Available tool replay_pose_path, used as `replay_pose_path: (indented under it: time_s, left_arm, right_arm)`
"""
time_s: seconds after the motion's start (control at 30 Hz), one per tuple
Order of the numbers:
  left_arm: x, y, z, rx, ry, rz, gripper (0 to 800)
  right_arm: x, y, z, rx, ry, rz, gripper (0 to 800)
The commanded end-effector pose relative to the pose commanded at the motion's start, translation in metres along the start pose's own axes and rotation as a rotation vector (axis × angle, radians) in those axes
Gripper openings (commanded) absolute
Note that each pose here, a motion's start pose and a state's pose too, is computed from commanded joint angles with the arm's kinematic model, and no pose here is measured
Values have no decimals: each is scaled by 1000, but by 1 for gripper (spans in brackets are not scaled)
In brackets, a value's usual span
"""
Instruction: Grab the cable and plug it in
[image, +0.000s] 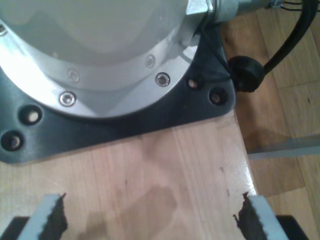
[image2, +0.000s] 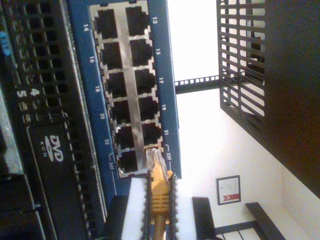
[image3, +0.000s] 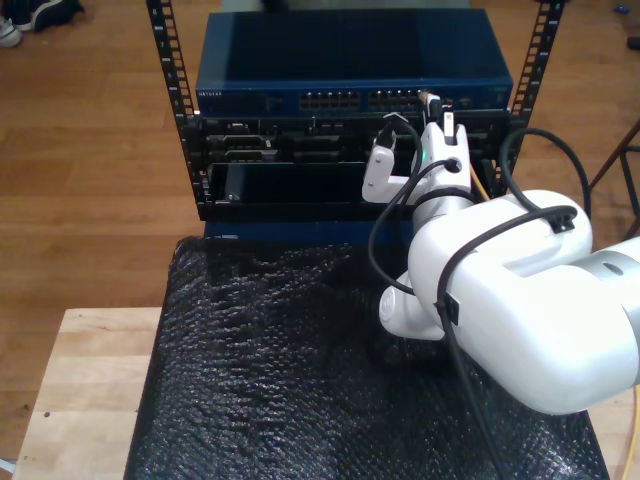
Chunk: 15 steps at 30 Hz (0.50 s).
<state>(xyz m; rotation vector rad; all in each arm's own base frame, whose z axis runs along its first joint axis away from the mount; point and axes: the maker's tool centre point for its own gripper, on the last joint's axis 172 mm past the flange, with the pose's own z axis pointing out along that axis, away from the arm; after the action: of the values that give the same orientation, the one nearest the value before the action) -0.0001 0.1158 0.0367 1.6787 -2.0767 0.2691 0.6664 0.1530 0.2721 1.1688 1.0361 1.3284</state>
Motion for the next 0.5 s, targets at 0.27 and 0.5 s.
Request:
replay_pose_path:
  time_s: [0.27, 0.5]
  left_arm:
    - [0, 0, 0, 0, 0, 0, 800]
    - [0, 0, 0, 0, 0, 0, 800]
  right_arm:
    - [2, 2, 1, -4, 3, 3, 0]
    - [6, 1, 0, -2, 9, 4, 0]
